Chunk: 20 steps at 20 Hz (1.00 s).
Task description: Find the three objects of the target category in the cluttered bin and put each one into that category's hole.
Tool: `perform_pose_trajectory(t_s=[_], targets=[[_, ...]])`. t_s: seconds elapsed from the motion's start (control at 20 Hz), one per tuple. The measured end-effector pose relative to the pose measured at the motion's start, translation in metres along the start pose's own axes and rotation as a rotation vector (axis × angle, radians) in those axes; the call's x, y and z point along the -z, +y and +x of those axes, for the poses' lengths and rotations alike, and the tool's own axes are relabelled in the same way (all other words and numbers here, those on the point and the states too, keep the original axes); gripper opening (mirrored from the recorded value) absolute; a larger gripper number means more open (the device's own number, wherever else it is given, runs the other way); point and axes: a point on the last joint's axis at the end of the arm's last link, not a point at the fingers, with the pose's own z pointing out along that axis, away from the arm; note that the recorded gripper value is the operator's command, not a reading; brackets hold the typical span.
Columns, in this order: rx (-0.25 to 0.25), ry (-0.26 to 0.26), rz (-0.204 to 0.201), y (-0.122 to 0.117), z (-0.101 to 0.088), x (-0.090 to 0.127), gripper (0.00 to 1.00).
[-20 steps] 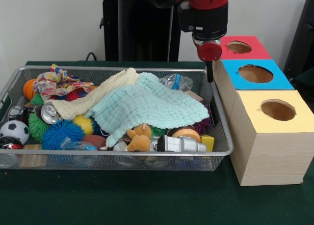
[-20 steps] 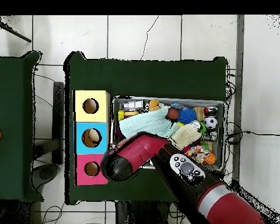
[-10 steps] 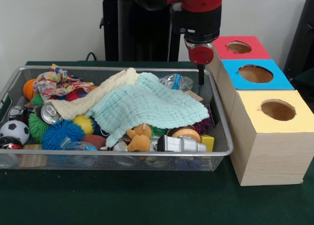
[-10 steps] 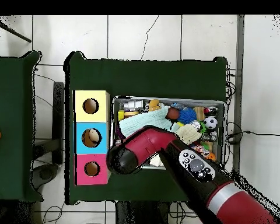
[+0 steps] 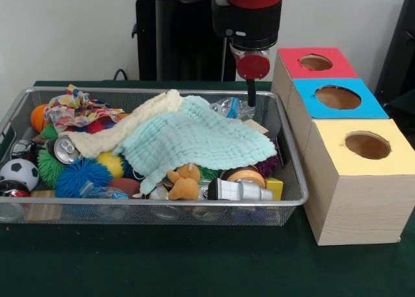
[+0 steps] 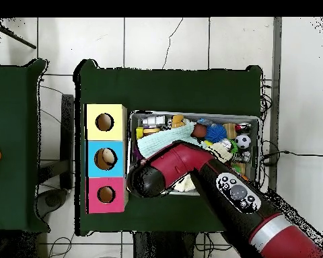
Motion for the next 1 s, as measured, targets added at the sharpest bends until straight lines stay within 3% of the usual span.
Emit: perform_pose_trajectory(t_s=[0.2,0.3,0.6,1.0], targets=[[0.041,0.016,0.019,0.001,-0.008,-0.002,1.0],[0.09,0.022,0.041,0.004,-0.019,-0.007,1.0],[0.164,0.012,0.084,0.007,-0.04,-0.017,1.0],[0.187,-0.009,0.098,0.01,-0.042,-0.028,1.0]])
